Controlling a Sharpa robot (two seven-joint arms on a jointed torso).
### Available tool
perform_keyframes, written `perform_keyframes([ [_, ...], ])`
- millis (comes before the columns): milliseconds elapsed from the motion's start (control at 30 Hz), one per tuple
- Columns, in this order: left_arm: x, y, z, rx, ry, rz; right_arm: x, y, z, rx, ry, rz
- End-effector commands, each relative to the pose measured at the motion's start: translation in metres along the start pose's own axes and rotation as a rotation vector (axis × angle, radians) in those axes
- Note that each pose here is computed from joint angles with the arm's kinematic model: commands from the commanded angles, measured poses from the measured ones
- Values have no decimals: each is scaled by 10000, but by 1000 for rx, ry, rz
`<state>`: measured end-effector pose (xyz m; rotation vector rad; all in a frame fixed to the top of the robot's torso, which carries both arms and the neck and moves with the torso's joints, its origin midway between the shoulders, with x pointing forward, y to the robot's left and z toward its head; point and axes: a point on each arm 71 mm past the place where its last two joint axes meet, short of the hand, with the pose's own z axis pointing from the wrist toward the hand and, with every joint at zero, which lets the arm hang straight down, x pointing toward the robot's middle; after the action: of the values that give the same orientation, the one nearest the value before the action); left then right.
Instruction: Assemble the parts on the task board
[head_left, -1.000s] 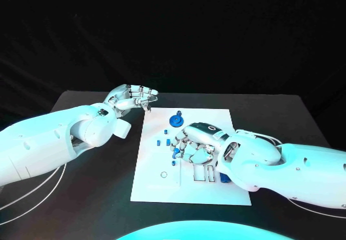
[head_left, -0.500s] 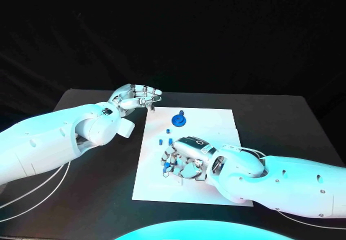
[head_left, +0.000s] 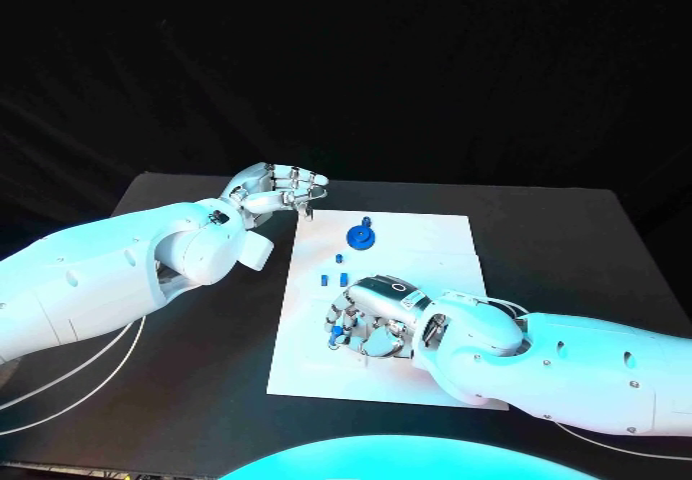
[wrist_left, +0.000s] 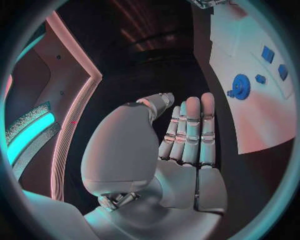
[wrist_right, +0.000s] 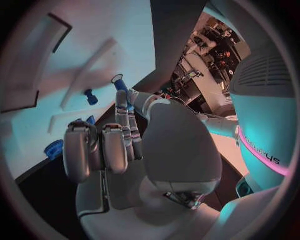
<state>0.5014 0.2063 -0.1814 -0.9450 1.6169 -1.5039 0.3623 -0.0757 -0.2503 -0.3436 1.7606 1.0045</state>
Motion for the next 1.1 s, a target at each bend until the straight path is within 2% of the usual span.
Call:
perform_keyframes([
  [33, 18, -13, 5, 9, 14, -3, 28, 8, 9, -11, 25, -30],
  [400, 15, -11, 1, 6, 15, -3, 74, -13, 32, 0, 61, -47],
  [767, 9, -10, -4, 4, 15, -3, 99, -13, 36, 2, 72, -51],
  [900, 6, -8, -5, 2, 15, -3, 97, -4, 28, -1, 65, -49],
  [1100, 3, -7, -7, 1, 16, -3, 81, 14, 8, -10, 24, -41],
])
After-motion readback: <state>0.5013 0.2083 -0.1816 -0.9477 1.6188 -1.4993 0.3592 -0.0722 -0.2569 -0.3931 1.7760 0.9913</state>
